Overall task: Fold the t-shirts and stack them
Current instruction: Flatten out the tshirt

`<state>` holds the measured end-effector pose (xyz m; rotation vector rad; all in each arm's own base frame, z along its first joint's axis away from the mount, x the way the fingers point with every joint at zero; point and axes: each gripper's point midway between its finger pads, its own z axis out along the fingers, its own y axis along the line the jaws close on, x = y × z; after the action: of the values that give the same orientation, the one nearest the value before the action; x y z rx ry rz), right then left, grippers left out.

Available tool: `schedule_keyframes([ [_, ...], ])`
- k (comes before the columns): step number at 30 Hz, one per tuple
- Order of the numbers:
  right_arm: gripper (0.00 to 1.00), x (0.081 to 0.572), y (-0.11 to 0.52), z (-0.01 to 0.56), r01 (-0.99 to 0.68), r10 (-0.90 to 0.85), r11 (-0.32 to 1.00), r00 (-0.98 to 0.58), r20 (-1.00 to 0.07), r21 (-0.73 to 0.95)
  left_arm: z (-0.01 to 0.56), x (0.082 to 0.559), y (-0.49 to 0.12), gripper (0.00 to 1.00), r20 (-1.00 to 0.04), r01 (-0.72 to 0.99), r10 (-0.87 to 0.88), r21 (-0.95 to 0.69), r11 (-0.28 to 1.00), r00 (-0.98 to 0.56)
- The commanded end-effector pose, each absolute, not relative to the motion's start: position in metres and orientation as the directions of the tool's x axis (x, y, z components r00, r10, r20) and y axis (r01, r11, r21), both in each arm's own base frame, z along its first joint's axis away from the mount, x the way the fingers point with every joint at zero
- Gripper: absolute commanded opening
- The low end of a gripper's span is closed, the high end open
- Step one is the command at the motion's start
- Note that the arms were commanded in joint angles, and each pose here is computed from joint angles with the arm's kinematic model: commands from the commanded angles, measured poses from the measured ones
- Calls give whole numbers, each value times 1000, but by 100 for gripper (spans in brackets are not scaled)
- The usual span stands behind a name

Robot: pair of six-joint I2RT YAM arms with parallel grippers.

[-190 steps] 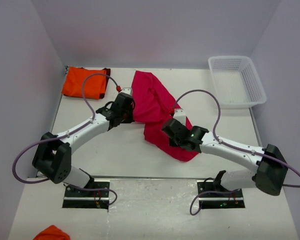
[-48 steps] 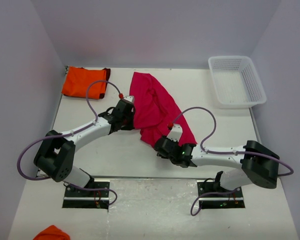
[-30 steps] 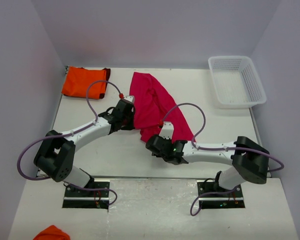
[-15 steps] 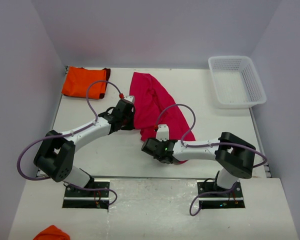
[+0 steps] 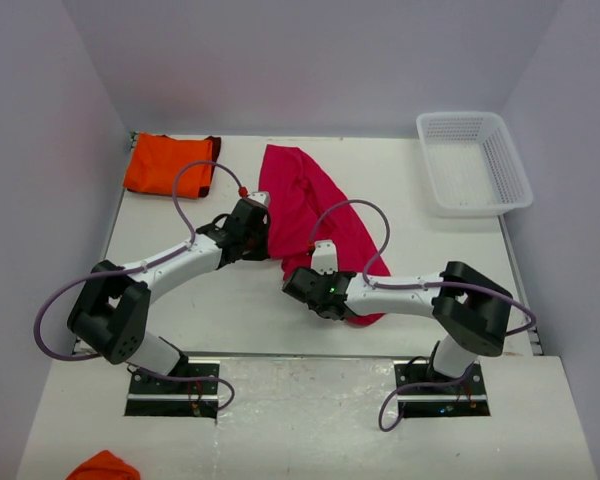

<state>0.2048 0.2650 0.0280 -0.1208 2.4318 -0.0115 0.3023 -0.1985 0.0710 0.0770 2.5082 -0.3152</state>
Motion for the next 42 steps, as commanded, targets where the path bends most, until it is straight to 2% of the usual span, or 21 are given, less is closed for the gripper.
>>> schedule_keyframes([
  [1, 37, 222, 274, 48, -91, -97, 995, -709, -699, -47, 83, 307, -205, 0, -617, 169, -4, -222, 960, -787],
  [8, 36, 228, 276, 46, -87, -94, 995, -714, -693, -46, 82, 307, -204, 0, -615, 169, -3, -221, 961, -788],
  [13, 27, 233, 274, 40, -75, -97, 995, -716, -691, -61, 80, 305, -205, 0, -612, 172, 0, -222, 960, -791],
  [19, 25, 240, 273, 42, -69, -99, 995, -704, -704, -71, 78, 305, -205, 0, -610, 173, 2, -222, 960, -793],
  [23, 9, 241, 274, 42, -68, -95, 995, -703, -705, -67, 76, 305, -206, 0, -607, 174, 2, -224, 959, -795],
  [31, 10, 244, 272, 55, -63, -95, 995, -686, -721, -71, 74, 304, -208, 0, -603, 179, 8, -224, 958, -798],
  [35, 14, 246, 272, 61, -62, -91, 996, -681, -726, -67, 74, 304, -208, 0, -603, 179, 7, -224, 958, -798],
  [37, 20, 246, 273, 60, -63, -93, 996, -681, -726, -68, 73, 304, -208, 0, -603, 180, 9, -223, 958, -797],
  [42, 11, 247, 274, 61, -65, -95, 996, -681, -727, -69, 73, 303, -207, 0, -602, 178, 10, -221, 959, -799],
])
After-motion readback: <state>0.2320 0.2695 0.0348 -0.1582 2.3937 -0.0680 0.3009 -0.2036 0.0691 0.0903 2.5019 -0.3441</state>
